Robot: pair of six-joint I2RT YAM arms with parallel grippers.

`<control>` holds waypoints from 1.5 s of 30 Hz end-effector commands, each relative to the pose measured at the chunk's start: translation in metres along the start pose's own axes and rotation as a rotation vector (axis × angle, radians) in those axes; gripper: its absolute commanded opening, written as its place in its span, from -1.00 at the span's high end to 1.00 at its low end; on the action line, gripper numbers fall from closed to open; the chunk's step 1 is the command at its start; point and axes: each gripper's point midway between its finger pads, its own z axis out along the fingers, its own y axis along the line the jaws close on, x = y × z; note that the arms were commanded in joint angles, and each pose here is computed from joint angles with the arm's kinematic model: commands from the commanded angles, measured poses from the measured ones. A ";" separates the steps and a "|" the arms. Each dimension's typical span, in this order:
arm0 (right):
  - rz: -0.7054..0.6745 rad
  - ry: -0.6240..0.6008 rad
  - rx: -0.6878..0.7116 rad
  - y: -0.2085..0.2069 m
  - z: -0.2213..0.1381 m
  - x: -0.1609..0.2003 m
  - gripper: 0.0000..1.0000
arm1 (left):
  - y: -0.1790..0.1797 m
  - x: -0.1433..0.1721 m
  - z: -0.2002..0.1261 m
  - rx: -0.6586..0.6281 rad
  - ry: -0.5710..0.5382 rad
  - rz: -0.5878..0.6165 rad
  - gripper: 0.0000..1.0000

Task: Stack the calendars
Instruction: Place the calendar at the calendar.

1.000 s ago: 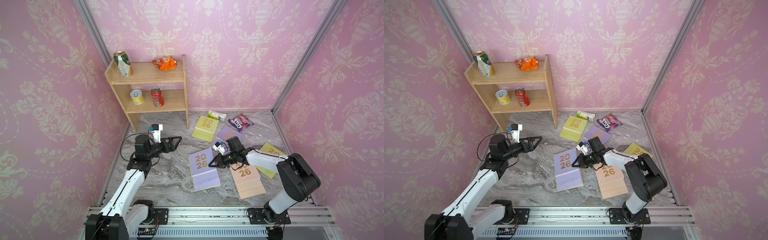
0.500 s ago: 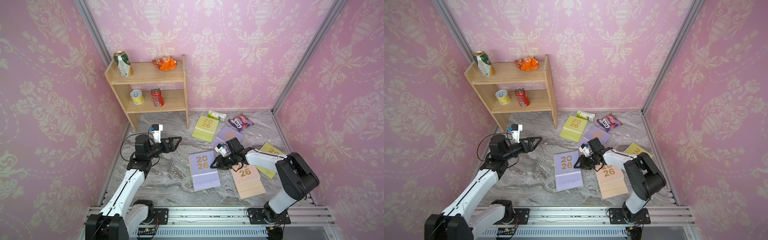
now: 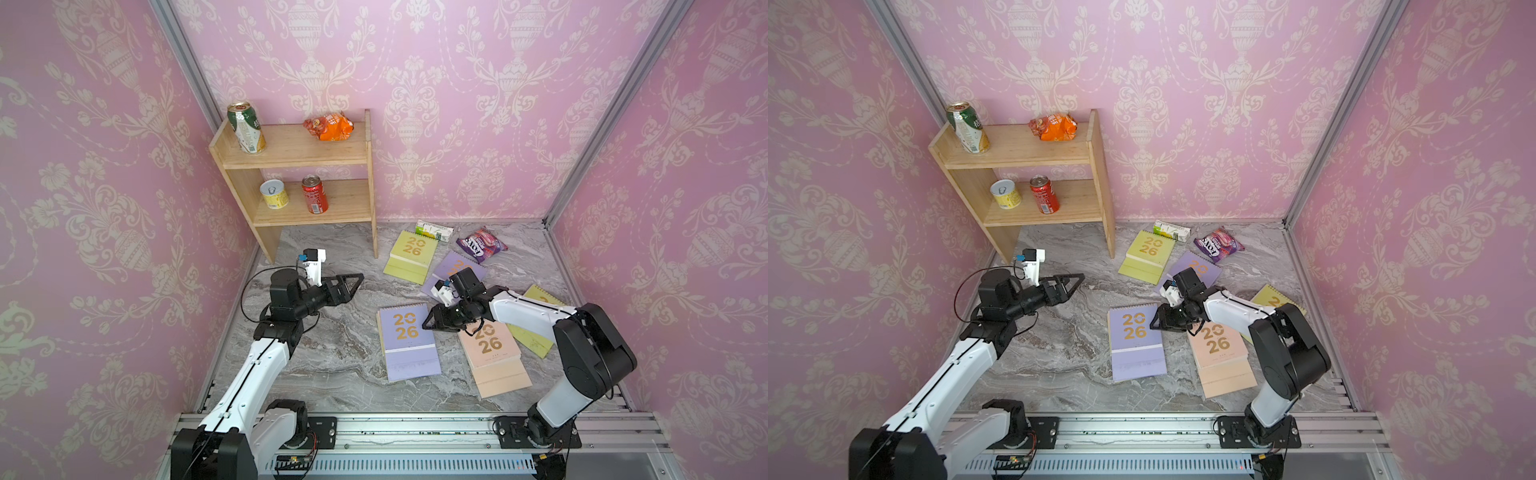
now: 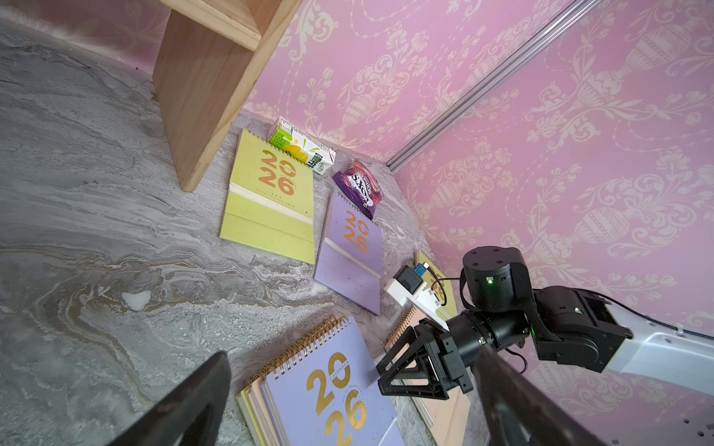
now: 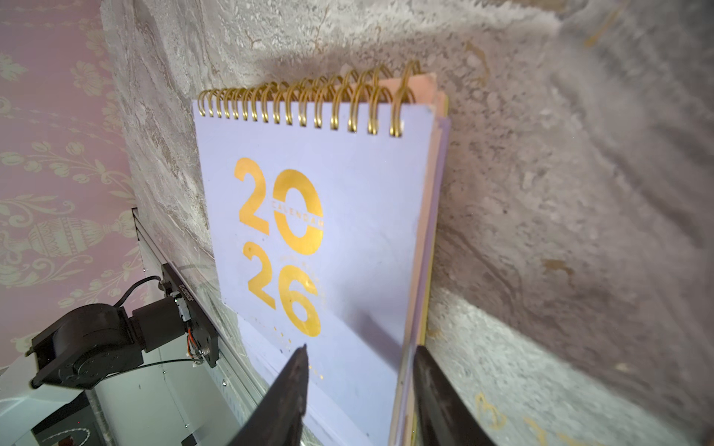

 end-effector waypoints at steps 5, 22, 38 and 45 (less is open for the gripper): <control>-0.022 -0.011 0.091 -0.012 0.002 -0.011 0.06 | -0.010 -0.006 -0.001 0.014 -0.004 0.045 -0.98; -0.076 -0.010 0.083 0.004 0.008 -0.024 0.08 | -0.009 -0.005 -0.001 0.012 0.000 0.043 -0.98; -0.083 -0.046 0.132 0.003 -0.001 -0.032 0.08 | -0.008 -0.005 0.001 0.013 0.003 0.041 -0.98; 0.005 -0.179 0.181 -0.027 -0.041 -0.058 0.05 | 0.005 -0.009 0.006 -0.064 0.022 0.040 -0.98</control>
